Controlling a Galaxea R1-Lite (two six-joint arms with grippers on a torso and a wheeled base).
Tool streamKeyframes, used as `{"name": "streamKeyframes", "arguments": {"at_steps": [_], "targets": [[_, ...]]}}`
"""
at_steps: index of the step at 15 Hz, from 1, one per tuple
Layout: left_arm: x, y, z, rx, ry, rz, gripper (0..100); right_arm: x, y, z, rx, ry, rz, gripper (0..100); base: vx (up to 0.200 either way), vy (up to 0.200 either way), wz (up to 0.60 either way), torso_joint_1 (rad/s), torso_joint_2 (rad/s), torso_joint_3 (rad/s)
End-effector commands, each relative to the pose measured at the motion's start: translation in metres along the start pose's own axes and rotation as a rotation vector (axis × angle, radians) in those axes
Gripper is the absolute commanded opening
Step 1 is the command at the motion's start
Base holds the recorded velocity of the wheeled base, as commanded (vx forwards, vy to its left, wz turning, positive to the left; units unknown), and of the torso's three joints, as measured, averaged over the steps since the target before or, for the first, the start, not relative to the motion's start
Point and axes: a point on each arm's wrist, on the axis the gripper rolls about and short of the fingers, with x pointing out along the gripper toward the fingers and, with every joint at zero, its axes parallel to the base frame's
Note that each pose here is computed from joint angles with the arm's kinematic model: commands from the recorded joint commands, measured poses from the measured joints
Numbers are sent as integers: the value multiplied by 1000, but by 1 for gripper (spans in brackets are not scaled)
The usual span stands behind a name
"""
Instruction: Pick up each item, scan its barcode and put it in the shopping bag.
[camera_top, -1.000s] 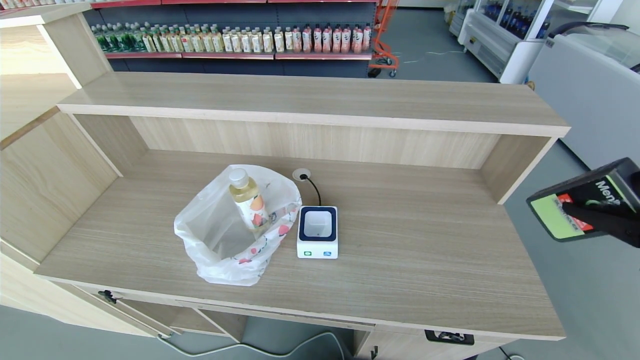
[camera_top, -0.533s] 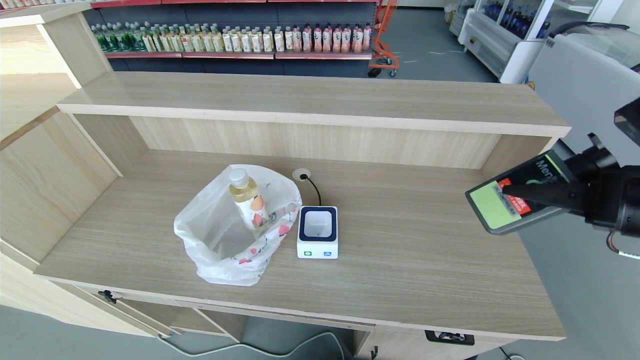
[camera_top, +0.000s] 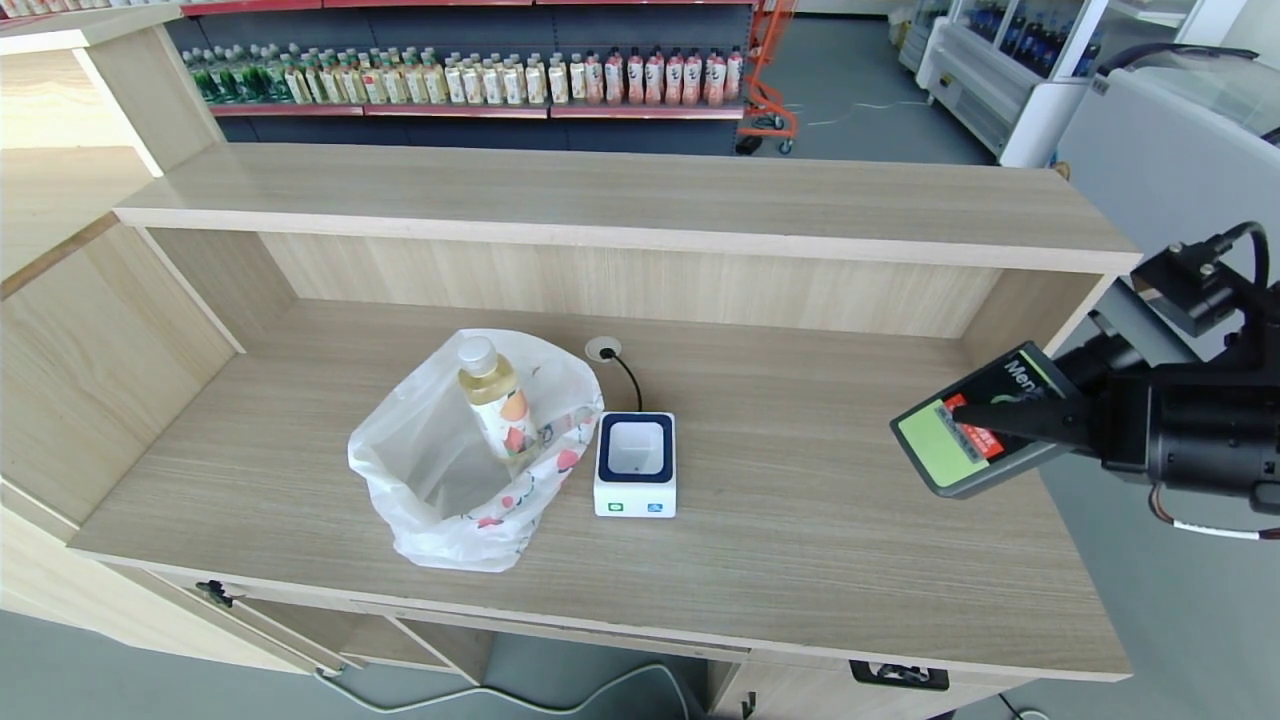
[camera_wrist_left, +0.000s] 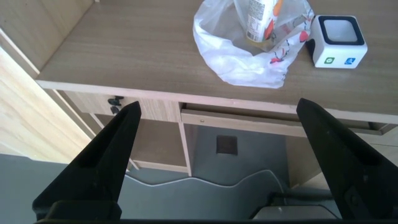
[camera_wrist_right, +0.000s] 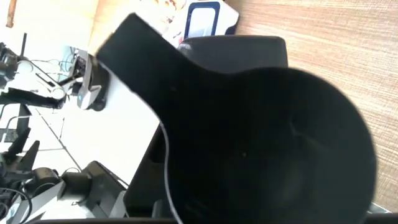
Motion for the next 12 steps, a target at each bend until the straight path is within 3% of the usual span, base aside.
{"name": "streamKeyframes", "arguments": {"at_steps": [1, 4, 8, 12], "targets": [[0, 0, 0, 0, 1, 0, 100, 2, 1, -1, -1, 9, 9, 0, 0, 0, 0, 0, 0, 0], [0, 0, 0, 0, 1, 0, 100, -1, 13, -11, -28, 19, 53, 0, 0, 0, 0, 0, 0, 0], [0, 0, 0, 0, -1, 0, 100, 3, 14, -7, -52, -11, 59, 0, 0, 200, 0, 0, 0, 0], [0, 0, 0, 0, 1, 0, 100, 12, 8, -11, -54, -32, -37, 0, 0, 200, 0, 7, 4, 0]]}}
